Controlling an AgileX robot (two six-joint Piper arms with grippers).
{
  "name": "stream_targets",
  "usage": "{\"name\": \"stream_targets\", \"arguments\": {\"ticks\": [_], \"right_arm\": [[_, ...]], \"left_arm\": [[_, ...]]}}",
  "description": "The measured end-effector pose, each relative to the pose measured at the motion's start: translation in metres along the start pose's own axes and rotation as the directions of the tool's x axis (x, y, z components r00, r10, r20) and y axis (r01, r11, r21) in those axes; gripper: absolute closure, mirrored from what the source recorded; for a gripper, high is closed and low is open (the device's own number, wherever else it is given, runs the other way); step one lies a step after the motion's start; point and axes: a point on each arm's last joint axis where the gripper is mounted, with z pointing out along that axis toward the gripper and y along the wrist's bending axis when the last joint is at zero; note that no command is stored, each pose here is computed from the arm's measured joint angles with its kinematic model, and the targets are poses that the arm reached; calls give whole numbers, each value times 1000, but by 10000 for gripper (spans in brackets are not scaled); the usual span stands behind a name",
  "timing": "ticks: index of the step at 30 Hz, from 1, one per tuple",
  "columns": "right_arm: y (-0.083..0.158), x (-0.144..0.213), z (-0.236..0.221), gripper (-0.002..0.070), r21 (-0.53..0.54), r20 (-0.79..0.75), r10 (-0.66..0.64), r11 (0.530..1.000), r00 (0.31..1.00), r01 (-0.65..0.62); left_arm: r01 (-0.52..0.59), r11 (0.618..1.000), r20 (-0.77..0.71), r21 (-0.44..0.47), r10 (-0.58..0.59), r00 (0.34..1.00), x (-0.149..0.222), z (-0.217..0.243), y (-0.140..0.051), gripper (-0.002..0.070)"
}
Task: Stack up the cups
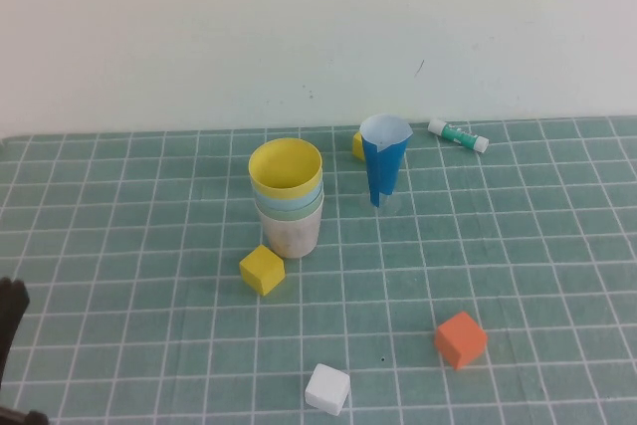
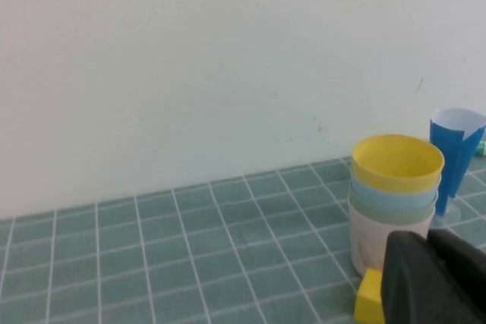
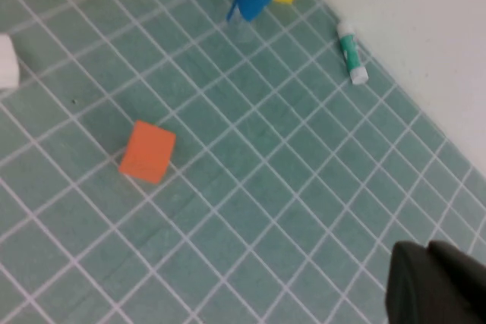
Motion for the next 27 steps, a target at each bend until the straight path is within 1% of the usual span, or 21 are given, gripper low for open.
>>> {"name": "stream_targets", "arguments": {"ticks": [3,5,6,9,12,16,27], "right_arm": [[18,32,0,676,11,61,26,1000,998,-27],[27,48,3,676,8,71,34,999,997,-34],[33,58,5,676,4,75,42,999,996,-42],[45,79,14,676,-14,51,58,998,997,-57],[54,93,21,676,-30,16,102,994,995,-102],[57,98,24,676,-48,-3,173,984,985,-173],[58,98,24,676,-53,-1,191,980,982,-191]], "left_arm": [[18,1000,-19,-13,-19,1000,11,-9,2,676],[52,998,-40,-22,-53,998,16,-15,3,676],[97,995,-69,-30,-99,993,19,-18,3,676],[170,985,-121,-37,-174,977,26,-24,2,676],[187,981,-181,-52,-193,964,31,-26,3,676],[193,980,-205,-58,-201,958,34,-27,3,676],[193,979,-210,-59,-201,957,35,-27,3,676]]}}
